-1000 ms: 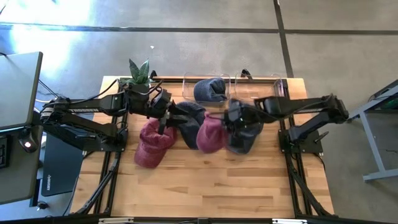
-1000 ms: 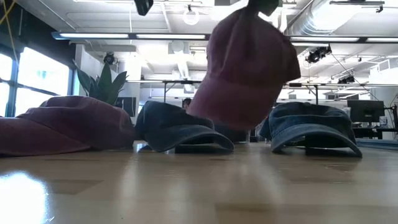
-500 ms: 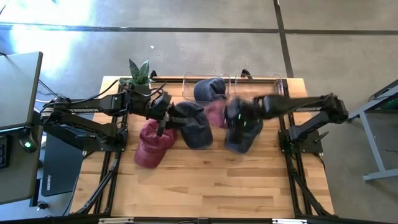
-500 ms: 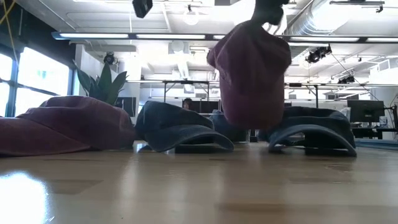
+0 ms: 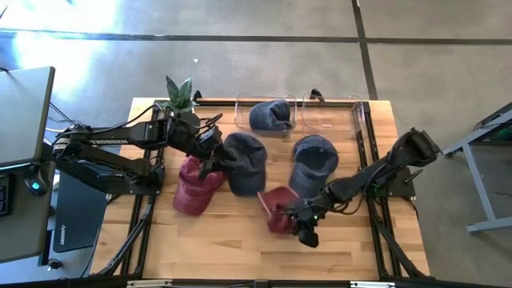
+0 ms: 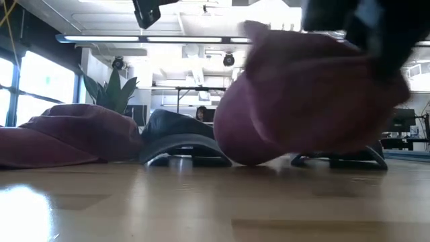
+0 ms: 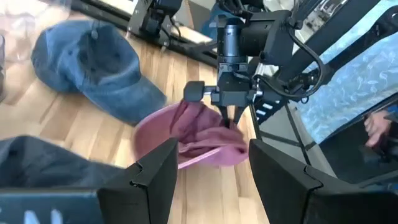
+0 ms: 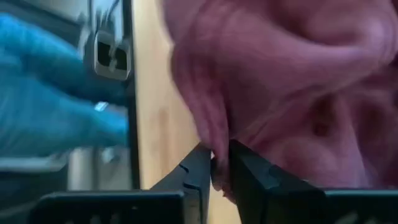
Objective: Pick & Place hat
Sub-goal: Put the right red cap into the right transparent bin
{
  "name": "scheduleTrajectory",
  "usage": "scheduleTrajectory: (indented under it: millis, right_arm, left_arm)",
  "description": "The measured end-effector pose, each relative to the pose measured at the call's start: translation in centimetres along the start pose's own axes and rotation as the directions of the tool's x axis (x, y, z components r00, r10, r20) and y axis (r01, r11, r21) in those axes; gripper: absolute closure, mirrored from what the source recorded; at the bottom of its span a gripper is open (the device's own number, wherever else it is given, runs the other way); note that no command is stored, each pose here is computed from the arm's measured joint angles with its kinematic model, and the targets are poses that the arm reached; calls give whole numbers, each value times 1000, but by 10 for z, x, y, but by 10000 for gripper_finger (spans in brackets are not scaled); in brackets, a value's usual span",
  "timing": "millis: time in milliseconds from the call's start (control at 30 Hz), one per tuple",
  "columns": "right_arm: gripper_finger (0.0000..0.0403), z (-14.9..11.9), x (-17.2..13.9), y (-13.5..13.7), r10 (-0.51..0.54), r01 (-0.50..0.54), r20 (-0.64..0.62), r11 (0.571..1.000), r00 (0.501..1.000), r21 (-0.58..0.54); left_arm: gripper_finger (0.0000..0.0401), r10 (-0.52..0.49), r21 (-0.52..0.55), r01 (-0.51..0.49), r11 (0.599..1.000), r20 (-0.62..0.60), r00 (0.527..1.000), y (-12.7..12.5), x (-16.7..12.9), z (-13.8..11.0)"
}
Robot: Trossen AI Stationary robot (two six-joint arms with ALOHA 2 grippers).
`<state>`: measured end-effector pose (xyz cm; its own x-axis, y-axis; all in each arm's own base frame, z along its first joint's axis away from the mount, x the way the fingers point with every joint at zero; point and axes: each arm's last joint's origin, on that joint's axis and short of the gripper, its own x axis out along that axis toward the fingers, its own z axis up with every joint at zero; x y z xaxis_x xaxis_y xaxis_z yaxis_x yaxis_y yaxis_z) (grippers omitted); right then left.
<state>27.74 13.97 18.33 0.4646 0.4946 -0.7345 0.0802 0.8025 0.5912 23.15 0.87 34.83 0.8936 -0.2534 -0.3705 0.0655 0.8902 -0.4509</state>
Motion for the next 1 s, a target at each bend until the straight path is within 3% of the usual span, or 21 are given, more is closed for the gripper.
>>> scheduleTrajectory:
  millis: [267, 333, 467, 567, 700, 900, 1000]
  right_arm:
    - [230, 19, -18, 7, 181, -177, -104, 983, 978, 52]
    - [216, 26, -28, 11, 151, -145, -81, 987, 985, 74]
    - [211, 33, -40, 14, -14, 16, -15, 996, 1000, 92]
    - [211, 31, -37, 21, -24, 23, 18, 999, 1000, 29]
    - [235, 25, -22, 26, -27, 31, 37, 993, 999, -114]
    - [342, 12, 5, -2, -282, 280, 10, 948, 960, -152]
    - [392, 3, 12, -12, -341, 334, -12, 927, 940, -169]
  left_arm:
    - [209, -18, -3, 18, 1000, -48, 999, -4, 1, -5]
    - [209, -9, 7, 9, 1000, -64, 998, -6, 2, -8]
    - [209, 24, 27, -22, 999, -71, 997, -14, 5, -13]
    - [209, 27, 37, -25, 999, -78, 997, -22, 12, -17]
    - [209, 23, -25, -26, 999, -111, 994, -32, 26, -26]
    - [209, 16, -206, -36, 978, -99, 995, -51, 67, -40]
    - [209, 27, -307, -43, 951, -58, 998, -59, 92, -48]
